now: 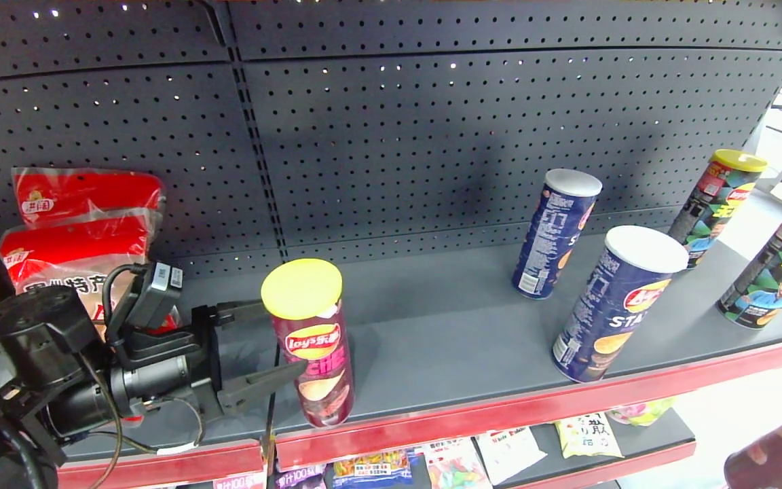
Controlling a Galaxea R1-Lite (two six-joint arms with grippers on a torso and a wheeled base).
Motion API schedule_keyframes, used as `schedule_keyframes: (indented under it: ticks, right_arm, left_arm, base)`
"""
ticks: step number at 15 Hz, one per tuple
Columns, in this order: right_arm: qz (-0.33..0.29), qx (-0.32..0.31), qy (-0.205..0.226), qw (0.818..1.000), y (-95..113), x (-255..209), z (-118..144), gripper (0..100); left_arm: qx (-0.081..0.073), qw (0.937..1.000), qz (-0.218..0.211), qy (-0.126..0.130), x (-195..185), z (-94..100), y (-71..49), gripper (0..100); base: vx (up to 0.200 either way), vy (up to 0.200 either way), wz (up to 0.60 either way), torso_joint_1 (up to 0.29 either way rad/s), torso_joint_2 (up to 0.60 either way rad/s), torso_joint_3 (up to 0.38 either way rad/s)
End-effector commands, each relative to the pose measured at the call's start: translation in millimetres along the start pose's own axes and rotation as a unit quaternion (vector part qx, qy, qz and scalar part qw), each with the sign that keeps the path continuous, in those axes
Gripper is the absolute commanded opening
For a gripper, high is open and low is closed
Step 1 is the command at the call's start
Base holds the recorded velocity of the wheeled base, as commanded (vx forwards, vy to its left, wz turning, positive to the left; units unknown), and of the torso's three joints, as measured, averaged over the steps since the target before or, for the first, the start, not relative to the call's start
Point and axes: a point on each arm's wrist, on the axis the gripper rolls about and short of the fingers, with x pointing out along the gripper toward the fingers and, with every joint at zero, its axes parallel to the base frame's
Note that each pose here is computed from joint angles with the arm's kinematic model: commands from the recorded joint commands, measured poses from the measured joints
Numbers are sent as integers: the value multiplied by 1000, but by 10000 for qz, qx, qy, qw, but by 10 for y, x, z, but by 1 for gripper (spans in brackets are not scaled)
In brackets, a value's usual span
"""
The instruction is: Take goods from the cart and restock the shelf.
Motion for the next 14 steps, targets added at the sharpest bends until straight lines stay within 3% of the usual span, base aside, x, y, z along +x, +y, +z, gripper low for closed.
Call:
schedule_keyframes:
  ticks: [1, 6, 7, 11, 14]
  right_arm:
    - [0, -2, -1, 10000, 0, 0, 1, 0]
    - [0, -2, -1, 10000, -1, 6, 23, 0]
    - [0, -2, -1, 10000, -2, 13, 38, 0]
    - [8, -5, 6, 10000, -1, 16, 39, 0]
    - [7, -4, -2, 10000, -2, 15, 43, 0]
  left_arm:
    - [71, 10000, -29, -58, -30, 47, -51, 100]
    - [46, 10000, -6, -40, -47, 38, -61, 100]
    - [256, 9995, 0, -207, -93, 156, -119, 100]
    - [403, 9985, -26, -359, -145, 260, -186, 100]
    - [362, 9980, -2, -518, -198, 362, -247, 100]
  base:
    - [0, 0, 0, 0, 0, 0]
    - [0, 0, 0, 0, 0, 0]
    - [0, 0, 0, 0, 0, 0]
    - [0, 0, 0, 0, 0, 0]
    - [0, 0, 0, 0, 0, 0]
